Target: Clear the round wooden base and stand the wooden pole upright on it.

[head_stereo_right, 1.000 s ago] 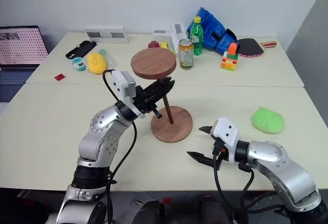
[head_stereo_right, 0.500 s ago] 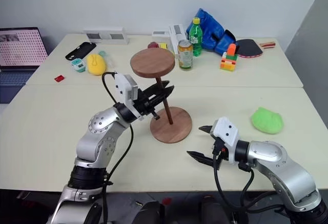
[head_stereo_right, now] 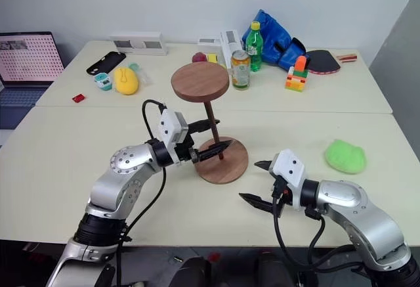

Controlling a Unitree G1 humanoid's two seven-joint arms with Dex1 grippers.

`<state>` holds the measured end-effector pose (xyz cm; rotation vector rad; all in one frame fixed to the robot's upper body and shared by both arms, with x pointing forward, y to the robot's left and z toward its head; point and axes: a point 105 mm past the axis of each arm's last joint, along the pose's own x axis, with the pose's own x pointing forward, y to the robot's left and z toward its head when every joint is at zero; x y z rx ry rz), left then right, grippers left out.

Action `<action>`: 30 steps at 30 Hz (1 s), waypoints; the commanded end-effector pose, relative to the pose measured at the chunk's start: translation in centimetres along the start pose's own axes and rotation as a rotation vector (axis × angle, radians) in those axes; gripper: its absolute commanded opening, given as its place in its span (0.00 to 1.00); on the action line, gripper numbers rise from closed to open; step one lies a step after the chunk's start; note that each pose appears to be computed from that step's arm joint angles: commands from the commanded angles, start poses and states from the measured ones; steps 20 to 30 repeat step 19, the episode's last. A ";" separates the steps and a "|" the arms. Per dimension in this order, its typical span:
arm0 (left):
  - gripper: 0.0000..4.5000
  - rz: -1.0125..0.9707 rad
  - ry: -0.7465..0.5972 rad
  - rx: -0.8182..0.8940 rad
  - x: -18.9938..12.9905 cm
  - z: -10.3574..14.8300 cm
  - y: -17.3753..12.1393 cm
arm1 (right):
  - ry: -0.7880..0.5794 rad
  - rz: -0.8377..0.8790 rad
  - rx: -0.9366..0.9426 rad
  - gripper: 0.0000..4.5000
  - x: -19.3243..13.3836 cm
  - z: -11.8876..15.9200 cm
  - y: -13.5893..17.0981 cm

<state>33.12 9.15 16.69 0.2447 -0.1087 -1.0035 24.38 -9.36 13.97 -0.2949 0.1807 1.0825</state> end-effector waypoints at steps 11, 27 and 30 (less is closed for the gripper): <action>0.75 -0.088 0.325 0.085 -7.7 -0.9 1.3 | -0.039 -0.083 -0.160 1.00 -2.8 1.6 -4.0; 0.75 0.009 0.427 0.042 -12.9 -1.2 3.3 | -0.024 -0.051 -0.187 1.00 -4.6 2.1 -5.3; 0.75 0.009 0.427 0.042 -12.9 -1.2 3.3 | -0.024 -0.051 -0.187 1.00 -4.6 2.1 -5.3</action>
